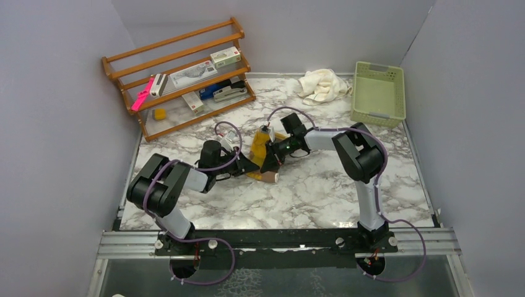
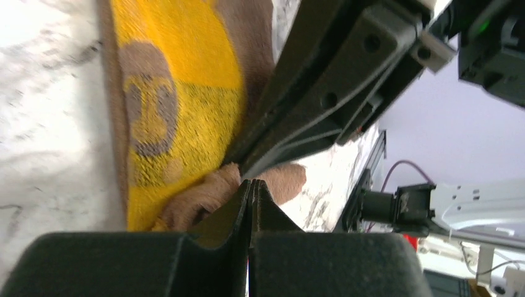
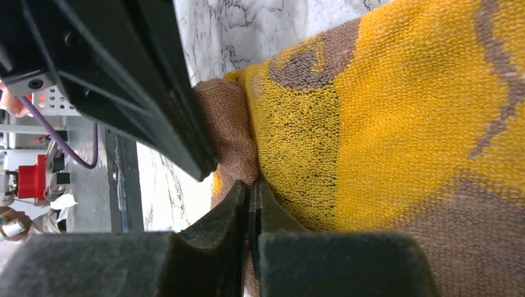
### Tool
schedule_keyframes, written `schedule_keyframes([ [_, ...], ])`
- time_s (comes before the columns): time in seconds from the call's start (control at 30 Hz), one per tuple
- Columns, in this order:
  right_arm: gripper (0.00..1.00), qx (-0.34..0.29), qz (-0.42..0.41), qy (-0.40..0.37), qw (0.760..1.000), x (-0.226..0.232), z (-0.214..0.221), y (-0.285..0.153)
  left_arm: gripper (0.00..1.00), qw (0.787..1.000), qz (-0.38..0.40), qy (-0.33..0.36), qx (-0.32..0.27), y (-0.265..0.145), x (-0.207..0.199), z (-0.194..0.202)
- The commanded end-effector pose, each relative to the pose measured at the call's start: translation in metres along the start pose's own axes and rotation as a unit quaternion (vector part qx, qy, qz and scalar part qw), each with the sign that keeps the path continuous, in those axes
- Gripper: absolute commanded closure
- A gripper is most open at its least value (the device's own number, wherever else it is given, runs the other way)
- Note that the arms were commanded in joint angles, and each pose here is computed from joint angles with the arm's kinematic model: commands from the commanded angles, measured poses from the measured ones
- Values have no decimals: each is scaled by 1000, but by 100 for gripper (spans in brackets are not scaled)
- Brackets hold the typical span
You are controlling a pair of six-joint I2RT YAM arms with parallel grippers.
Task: Roll the towels
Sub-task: Roll the towel at the center of the board.
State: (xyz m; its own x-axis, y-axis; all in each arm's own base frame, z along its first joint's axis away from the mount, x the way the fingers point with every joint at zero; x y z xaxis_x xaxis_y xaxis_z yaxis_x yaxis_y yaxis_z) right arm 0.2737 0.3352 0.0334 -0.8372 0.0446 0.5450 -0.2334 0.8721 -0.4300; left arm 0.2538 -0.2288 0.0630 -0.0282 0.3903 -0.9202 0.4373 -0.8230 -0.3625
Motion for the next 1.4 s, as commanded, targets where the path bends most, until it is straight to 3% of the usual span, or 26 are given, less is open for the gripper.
schedule_keyframes([
  [0.0, 96, 6, 14, -7, 1000, -6, 10, 2, 100, 998, 30, -5, -54, 6, -6, -26],
  [0.23, 82, 0, 37, -35, 999, -3, 4, -6, 100, 995, 37, -60, -71, 6, 22, -27],
  [0.47, 76, -38, 153, -121, 980, 1, -37, -39, 100, 994, 42, -81, -67, 5, 37, -16],
  [0.53, 70, -60, 204, -165, 963, 6, -55, -58, 100, 994, 35, -80, -69, 4, 41, -14],
  [0.6, 53, -83, 248, -234, 936, 19, -70, -74, 100, 994, 27, -75, -71, 3, 44, -14],
  [0.67, 40, -95, 296, -327, 892, 39, -79, -86, 100, 994, 18, -72, -74, 3, 47, -14],
  [0.73, 34, -85, 316, -414, 849, 63, -80, -82, 100, 995, 10, -68, -78, 3, 49, -15],
  [0.8, 34, -45, 337, -463, 819, 74, -74, -74, 100, 995, 2, -64, -82, 3, 52, -17],
  [0.97, 34, 38, 360, -521, 773, 79, -45, -52, 100, 994, -21, -57, -93, 4, 58, -21],
  [1.13, 36, 104, 352, -527, 766, 55, -15, -31, 100, 994, -30, -56, -95, 5, 60, -24],
  [1.37, 41, 141, 335, -522, 772, 37, -2, -14, 100, 994, -35, -50, -95, 5, 59, -25],
])
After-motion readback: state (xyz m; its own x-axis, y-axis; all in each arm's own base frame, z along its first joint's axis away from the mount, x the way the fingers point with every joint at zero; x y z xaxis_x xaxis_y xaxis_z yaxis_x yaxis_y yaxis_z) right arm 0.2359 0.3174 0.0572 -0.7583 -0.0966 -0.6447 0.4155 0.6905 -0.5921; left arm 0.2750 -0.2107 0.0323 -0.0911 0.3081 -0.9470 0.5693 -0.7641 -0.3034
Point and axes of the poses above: each gripper's point midway between its finger pads, its own y axis out along the fingers, its own x axis along the line the jaws close on, z = x × y, the point moved 2 cm from there along -y, back along the fingers, and after that the axes turned 14 degrees about -y, right-handed, at the moved point
